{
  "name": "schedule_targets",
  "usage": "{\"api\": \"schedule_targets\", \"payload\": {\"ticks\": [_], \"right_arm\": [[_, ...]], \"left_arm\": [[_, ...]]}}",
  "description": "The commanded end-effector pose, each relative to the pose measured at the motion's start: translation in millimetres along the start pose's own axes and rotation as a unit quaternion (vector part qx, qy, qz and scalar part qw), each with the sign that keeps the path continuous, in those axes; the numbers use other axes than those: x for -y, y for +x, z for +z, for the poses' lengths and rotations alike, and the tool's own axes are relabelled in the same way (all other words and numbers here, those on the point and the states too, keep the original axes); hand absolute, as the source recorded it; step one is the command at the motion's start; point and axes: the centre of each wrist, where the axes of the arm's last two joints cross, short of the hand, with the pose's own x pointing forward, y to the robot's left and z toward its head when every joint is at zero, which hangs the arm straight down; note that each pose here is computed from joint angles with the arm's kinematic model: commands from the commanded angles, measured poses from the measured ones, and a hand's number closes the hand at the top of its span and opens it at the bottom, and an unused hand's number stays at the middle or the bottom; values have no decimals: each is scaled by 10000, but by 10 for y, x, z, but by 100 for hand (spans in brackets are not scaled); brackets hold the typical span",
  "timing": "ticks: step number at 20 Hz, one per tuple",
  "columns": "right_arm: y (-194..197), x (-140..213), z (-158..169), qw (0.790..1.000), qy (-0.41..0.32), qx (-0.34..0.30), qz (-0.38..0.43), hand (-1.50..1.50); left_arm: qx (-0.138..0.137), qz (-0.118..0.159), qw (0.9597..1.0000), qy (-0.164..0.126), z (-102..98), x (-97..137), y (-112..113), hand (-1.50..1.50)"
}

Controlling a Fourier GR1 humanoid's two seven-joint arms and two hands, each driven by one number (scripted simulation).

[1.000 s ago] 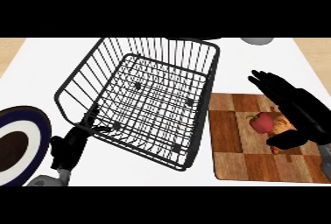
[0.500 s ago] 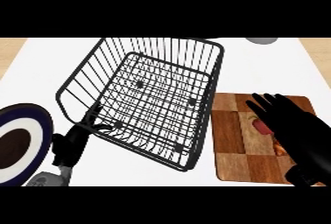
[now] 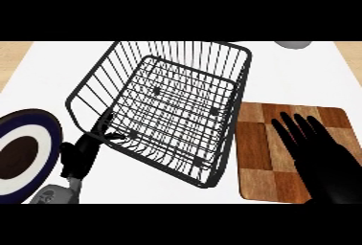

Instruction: Pick the bell pepper from the cutting board and place it in the tiered basket

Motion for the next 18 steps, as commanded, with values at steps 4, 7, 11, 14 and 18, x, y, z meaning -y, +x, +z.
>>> {"api": "schedule_targets", "payload": {"ticks": [4,7,11,14,18], "right_arm": [[114,-300,-323,9969,265,-724,179,-150],[81,-470,-300,9974,431,-568,63,-150],[-88,-526,-429,9983,258,-501,-146,-150],[-223,-649,-430,9973,286,-679,13,-150],[-341,-620,-434,9955,310,-893,-90,-150]], "left_arm": [[589,261,9976,-267,-43,40,195,0],[524,280,9978,-288,-159,221,200,0],[523,266,9980,-221,-53,188,76,0],[547,258,9979,-213,-72,219,142,0],[556,200,9979,-255,-190,91,231,0]]}}
